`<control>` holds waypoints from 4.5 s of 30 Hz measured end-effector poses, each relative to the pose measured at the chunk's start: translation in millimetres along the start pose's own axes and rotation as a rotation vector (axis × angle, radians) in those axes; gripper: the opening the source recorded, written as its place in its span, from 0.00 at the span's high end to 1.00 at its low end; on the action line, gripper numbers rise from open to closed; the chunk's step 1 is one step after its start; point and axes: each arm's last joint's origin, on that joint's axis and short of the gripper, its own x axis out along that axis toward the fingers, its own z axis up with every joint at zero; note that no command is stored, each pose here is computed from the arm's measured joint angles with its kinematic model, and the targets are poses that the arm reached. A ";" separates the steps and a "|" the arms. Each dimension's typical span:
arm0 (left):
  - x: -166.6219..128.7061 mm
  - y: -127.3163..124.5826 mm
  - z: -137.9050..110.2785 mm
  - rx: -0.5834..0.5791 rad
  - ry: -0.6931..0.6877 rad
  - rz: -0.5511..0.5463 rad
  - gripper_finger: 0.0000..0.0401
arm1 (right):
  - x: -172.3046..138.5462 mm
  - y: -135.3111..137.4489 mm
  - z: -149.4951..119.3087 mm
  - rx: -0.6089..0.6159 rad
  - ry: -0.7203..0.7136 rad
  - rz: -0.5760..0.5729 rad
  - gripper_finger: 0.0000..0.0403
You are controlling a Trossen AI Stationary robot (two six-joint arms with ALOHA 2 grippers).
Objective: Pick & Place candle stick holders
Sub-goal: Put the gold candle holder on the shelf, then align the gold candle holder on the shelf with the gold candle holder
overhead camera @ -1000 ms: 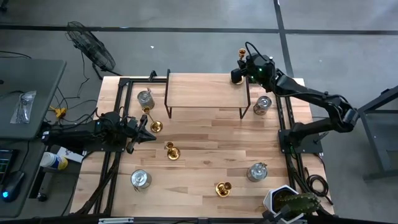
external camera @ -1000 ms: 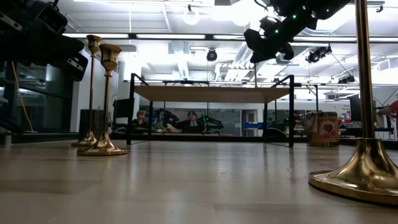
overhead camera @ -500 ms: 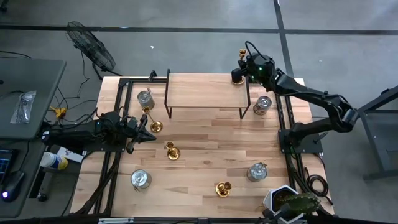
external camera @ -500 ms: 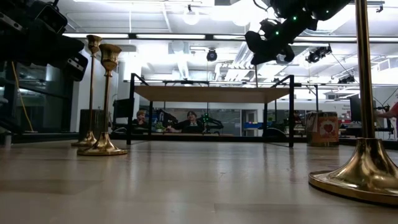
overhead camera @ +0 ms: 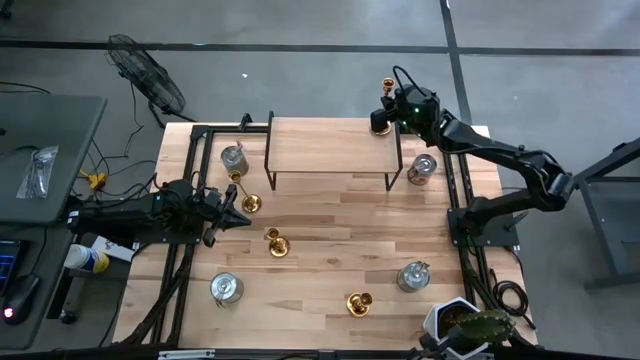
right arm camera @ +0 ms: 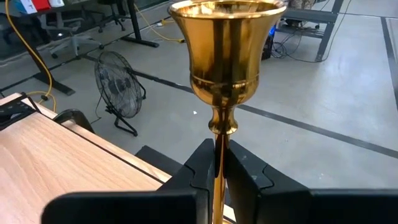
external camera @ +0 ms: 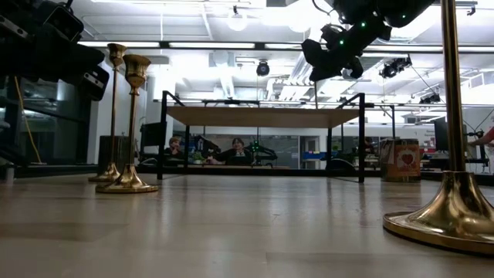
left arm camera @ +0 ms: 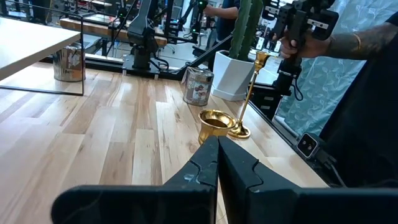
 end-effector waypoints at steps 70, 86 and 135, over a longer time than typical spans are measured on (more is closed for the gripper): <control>0.0 0.0 0.0 0.000 0.000 0.000 1.00 | -153.0 71.6 -53.1 -0.358 0.508 0.803 0.38; 0.0 0.0 0.1 0.000 0.000 0.000 1.00 | -191.8 118.0 -137.9 -0.601 0.540 1.123 0.38; 0.0 0.0 0.0 0.000 0.000 0.000 1.00 | -243.3 215.5 -226.3 -0.447 0.389 1.406 0.72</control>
